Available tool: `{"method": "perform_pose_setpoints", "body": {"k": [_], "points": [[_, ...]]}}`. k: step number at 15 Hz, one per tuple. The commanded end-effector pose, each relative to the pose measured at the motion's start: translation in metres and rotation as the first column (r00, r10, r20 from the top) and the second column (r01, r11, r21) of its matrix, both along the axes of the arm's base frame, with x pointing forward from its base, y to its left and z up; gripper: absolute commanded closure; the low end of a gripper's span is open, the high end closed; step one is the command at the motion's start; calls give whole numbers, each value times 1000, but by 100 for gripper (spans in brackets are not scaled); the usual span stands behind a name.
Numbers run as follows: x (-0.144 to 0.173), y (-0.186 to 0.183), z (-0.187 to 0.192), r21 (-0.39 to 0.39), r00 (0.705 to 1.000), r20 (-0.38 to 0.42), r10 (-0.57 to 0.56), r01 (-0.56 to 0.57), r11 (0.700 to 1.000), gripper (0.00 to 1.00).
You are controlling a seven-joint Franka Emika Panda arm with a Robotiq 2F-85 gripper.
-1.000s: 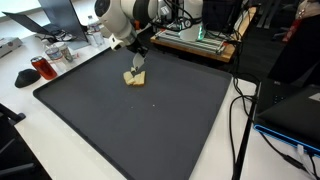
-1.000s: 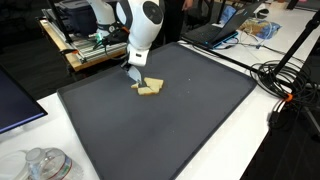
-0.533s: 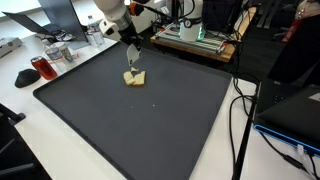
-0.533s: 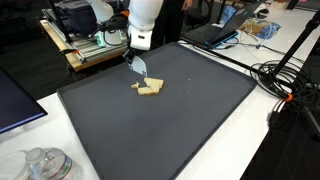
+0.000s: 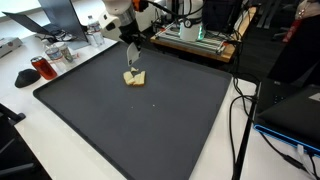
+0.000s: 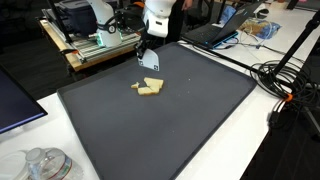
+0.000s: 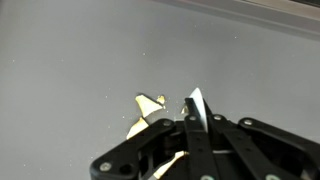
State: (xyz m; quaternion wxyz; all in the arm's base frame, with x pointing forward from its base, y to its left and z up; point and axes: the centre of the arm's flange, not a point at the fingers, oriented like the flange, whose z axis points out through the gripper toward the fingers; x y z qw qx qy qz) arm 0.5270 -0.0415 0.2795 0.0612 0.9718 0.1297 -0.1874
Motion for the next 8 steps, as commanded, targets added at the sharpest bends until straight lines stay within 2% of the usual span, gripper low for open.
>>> {"method": "perform_pose_setpoints", "body": {"k": [1,8], "points": [[16,17,11,-63,1000,6,1,-1,998,99],[36,27,30,-40,993,117,-26,31,999,99]]}}
